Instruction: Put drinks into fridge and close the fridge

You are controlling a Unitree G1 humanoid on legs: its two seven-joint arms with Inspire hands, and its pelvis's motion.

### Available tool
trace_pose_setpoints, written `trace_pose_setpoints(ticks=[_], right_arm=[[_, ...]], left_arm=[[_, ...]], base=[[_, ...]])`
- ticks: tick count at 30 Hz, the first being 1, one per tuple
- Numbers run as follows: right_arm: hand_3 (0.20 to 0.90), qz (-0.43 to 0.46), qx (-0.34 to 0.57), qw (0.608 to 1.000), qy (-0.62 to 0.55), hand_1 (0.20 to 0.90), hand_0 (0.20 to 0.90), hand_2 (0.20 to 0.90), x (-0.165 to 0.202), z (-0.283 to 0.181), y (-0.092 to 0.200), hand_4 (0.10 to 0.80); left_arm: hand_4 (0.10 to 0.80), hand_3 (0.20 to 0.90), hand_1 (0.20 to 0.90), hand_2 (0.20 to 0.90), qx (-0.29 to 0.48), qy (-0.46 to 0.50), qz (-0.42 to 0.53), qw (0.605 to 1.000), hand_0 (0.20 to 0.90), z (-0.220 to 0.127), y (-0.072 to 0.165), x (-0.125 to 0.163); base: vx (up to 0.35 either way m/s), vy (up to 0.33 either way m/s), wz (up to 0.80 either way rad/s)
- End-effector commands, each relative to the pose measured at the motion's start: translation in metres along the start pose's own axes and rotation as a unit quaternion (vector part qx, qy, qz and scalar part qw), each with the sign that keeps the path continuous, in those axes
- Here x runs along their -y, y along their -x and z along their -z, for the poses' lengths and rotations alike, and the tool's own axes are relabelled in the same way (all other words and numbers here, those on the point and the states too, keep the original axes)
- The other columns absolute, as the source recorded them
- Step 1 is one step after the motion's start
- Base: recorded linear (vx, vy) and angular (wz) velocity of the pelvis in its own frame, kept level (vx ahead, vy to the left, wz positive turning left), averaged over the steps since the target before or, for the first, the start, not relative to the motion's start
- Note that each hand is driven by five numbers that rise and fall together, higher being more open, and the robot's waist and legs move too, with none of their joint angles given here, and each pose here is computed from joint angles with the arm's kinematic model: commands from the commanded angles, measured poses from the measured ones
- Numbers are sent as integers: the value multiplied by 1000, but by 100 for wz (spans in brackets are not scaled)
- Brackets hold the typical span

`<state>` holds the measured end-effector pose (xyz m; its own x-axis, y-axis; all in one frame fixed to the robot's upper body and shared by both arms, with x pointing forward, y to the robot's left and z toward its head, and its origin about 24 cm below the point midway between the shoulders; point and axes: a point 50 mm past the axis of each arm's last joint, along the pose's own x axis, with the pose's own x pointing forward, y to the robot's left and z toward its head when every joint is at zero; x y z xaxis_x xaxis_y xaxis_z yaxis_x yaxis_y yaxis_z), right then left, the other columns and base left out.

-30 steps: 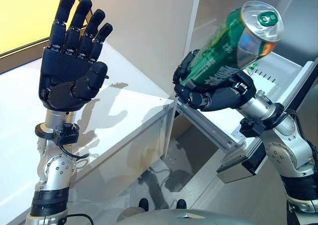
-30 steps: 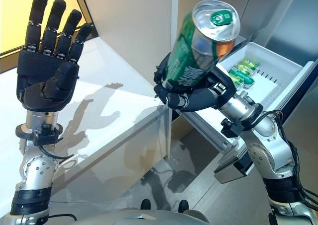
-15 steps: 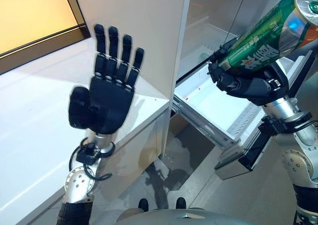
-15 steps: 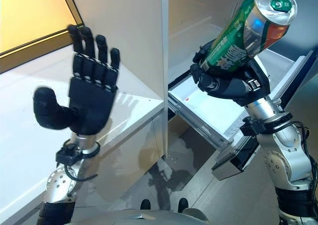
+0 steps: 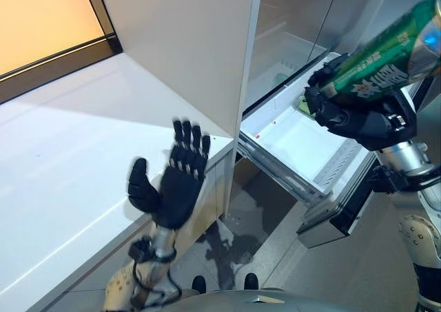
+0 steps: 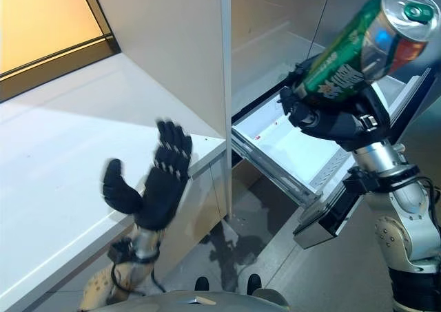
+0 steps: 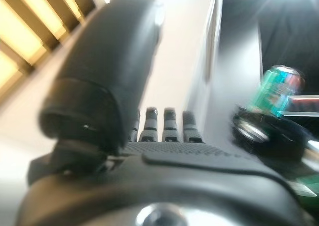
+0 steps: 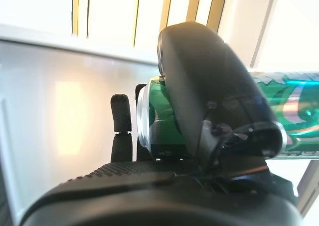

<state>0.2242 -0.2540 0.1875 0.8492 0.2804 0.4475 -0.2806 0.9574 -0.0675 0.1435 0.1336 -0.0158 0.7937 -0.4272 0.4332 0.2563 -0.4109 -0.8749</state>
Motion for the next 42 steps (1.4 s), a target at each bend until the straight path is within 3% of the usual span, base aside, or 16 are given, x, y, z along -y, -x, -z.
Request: trace_pose_setpoints(ticks=[1,8,14,21,26,27,28,31,32,42], right_arm=[[200,56,170,982,61,300,300,300,30,-66,-1,100],[200,104,142,983,61,300,300,300,49,-61,15,100],[200,144,110,973,140,300,300,300,59,-60,16,100],[200,148,57,956,248,300,300,300,69,-61,-14,100],[200,117,11,953,278,300,300,300,75,-57,-44,100],[200,114,8,953,280,300,300,300,75,-56,-45,100],[200,100,-8,952,288,300,300,300,76,-53,-52,100],[200,85,-27,951,297,300,300,300,78,-51,-60,100],[200,75,-41,948,305,300,300,300,82,-52,-67,100],[200,44,-157,920,357,300,300,300,93,-32,-100,100]], left_arm=[[800,900,900,900,-45,-9,-10,999,900,4,19,-8],[800,900,900,900,-17,11,-121,992,900,2,71,-31],[800,900,900,900,27,-38,-248,968,900,-9,93,-46],[800,900,900,900,86,-198,-456,863,900,-45,116,-59],[800,900,900,900,38,-352,-578,736,900,-64,142,-56],[800,900,900,900,37,-354,-580,733,900,-64,142,-56],[800,900,900,900,17,-384,-610,693,900,-66,150,-55],[800,900,900,900,-2,-399,-640,657,900,-68,161,-54],[800,900,900,900,-15,-406,-664,628,900,-69,169,-52],[800,900,900,900,-61,-433,-730,525,900,-85,192,-37]], base=[[0,0,0],[6,5,-5],[35,-5,-13],[56,-24,-7],[116,-51,-6],[138,-74,-4],[145,-84,1],[139,-86,1],[196,-132,3],[89,-125,9]])
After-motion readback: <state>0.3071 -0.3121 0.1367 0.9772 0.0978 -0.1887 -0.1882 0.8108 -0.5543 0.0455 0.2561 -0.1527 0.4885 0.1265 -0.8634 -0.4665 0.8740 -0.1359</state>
